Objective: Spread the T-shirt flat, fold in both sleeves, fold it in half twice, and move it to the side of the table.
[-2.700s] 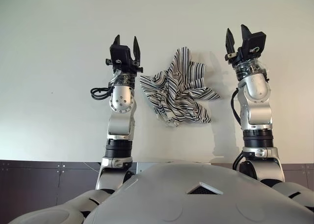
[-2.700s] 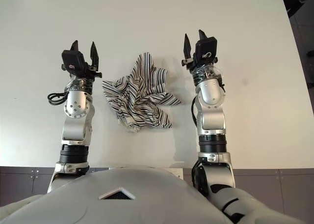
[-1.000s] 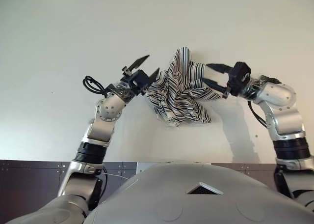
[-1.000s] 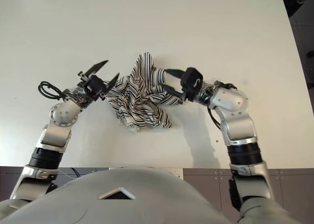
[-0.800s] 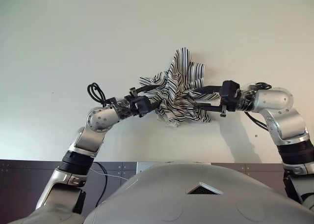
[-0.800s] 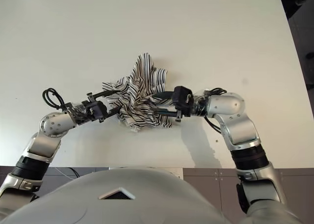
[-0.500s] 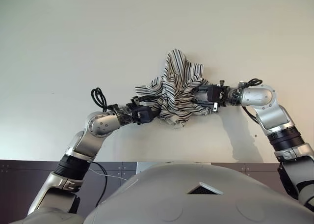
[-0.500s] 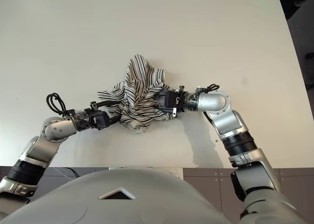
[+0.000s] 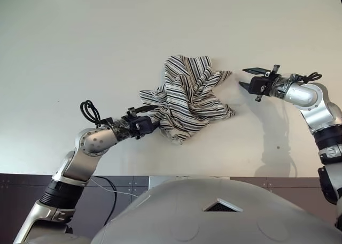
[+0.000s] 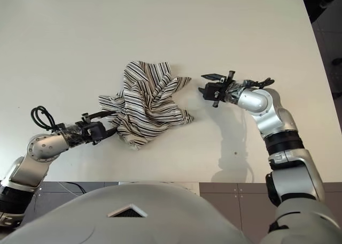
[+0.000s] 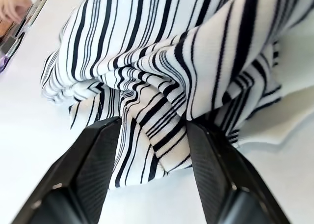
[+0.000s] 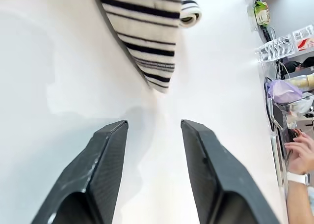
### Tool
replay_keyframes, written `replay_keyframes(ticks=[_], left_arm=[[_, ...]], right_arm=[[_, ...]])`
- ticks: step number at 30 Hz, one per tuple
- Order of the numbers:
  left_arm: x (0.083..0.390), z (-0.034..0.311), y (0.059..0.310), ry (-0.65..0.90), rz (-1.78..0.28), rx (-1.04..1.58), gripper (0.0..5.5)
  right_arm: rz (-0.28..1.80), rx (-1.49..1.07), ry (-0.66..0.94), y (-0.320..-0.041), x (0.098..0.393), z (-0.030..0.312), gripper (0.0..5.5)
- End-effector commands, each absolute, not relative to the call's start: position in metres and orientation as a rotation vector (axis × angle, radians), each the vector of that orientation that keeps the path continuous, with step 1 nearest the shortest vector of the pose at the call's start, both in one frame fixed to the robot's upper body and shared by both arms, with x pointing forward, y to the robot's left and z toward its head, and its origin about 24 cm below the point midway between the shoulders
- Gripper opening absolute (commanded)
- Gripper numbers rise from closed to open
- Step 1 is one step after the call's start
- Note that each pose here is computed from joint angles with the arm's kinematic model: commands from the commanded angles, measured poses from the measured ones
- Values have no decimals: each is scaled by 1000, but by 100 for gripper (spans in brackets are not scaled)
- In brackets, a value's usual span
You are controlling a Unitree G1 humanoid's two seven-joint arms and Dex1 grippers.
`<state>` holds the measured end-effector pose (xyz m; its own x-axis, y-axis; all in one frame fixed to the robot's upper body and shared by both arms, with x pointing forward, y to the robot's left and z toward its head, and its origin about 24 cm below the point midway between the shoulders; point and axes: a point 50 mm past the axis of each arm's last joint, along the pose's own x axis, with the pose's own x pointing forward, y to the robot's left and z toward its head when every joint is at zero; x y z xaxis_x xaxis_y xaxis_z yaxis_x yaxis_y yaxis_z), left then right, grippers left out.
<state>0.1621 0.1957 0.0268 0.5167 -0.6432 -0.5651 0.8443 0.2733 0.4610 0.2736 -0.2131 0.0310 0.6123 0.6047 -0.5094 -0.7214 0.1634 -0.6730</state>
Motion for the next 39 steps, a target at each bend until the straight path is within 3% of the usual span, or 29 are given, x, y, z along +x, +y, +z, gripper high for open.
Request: replay_keyframes(ticks=[1,4,10,13,17,23,28,31,35,37,39], left_arm=[[147,10,204,469,-1062,778,241],[140,9,194,471,-1112,699,241],[138,23,161,392,-1215,531,241],[137,28,155,388,-1255,517,241],[133,24,171,445,-1263,623,241],[148,19,202,520,-1039,584,241],[166,19,212,511,-813,470,241],[184,40,202,393,-713,260,241],[203,59,209,335,-565,53,241],[207,65,211,322,-566,117,241],[202,66,212,301,-654,359,241]], right_arm=[[1022,-636,-22,-180,268,73,200],[1292,-447,-20,-154,243,93,200],[1478,-587,175,-156,226,69,200],[1432,-692,204,-159,232,49,200],[1380,-942,225,-167,238,22,200],[1155,-1193,186,-194,259,15,200],[1000,-1205,184,-205,266,14,200],[936,-1135,146,-207,270,24,200],[875,-1042,45,-203,272,44,200],[856,-1043,-11,-202,272,52,200],[848,-1014,-65,-199,273,61,200]])
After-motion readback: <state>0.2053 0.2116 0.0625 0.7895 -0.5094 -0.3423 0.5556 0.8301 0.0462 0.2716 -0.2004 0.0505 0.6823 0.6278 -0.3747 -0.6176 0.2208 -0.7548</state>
